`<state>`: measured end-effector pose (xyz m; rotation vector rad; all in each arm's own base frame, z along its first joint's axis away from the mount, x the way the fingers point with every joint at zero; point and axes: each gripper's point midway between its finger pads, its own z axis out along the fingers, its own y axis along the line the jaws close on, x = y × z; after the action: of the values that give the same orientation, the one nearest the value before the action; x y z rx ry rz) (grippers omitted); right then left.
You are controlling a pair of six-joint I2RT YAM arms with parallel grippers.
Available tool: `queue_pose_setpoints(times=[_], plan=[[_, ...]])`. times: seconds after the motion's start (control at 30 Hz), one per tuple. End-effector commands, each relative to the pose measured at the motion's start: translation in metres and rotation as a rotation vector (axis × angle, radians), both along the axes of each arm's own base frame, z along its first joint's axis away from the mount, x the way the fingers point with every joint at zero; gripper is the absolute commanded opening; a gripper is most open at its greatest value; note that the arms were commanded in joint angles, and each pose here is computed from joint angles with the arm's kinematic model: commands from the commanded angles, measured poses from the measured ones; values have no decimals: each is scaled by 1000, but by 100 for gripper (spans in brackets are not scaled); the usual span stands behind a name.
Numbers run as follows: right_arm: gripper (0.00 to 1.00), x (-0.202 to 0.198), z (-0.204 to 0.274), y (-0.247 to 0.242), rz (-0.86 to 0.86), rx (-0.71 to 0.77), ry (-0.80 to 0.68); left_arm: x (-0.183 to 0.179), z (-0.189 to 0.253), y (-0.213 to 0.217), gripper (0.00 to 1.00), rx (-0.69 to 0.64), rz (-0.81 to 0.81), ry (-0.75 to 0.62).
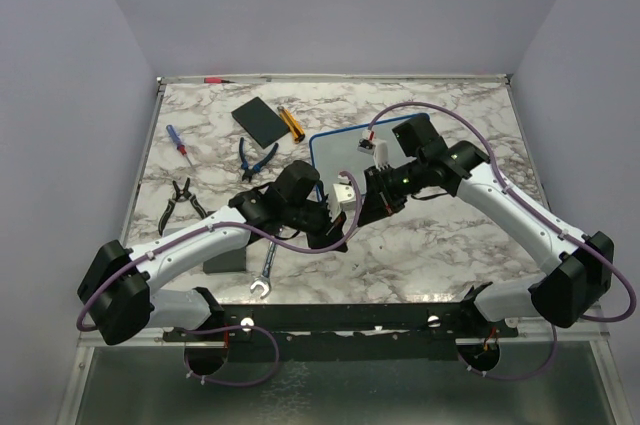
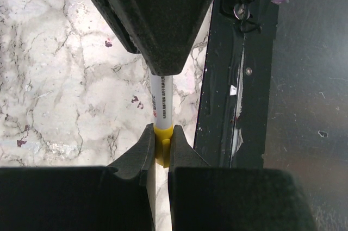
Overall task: Write a sentence on the whiteboard
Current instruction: Open the whiteboard marker at the center of the board.
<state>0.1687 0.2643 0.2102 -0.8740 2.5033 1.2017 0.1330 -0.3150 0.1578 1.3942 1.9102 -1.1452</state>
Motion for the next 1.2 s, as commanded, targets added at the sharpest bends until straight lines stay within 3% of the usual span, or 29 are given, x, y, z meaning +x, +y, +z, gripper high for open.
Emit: queue_pose_setpoints(times=[0.0,0.03,0.07,0.17,0.2,0.33,0.5,0.7,0.83,1.17], plan=[[1,-10,1,0,37,17,32,4,9,-4,0,-9,-5,-28],[1,-10,1,0,35,20,28,8,10,-4,0,-6,12,-41],[1,-9,2,0,28,21,21,13,12,-3,6,-1,36,-60],[1,1,10,3,-18,50,-40,28,23,2,57,-4,112,-118],[1,4,16,6,-35,79,-68,34,29,4,68,-15,136,-137],[1,19,43,10,-138,213,-219,47,69,16,86,-143,185,-171],[0,34,91,3,-316,440,-452,59,131,38,92,-410,215,-165],[1,41,143,-3,-437,760,-624,64,169,52,92,-636,216,-101],[1,39,156,-5,-449,915,-667,61,173,51,92,-661,182,-67],[1,39,149,18,-362,917,-532,53,165,51,88,-649,135,-55]])
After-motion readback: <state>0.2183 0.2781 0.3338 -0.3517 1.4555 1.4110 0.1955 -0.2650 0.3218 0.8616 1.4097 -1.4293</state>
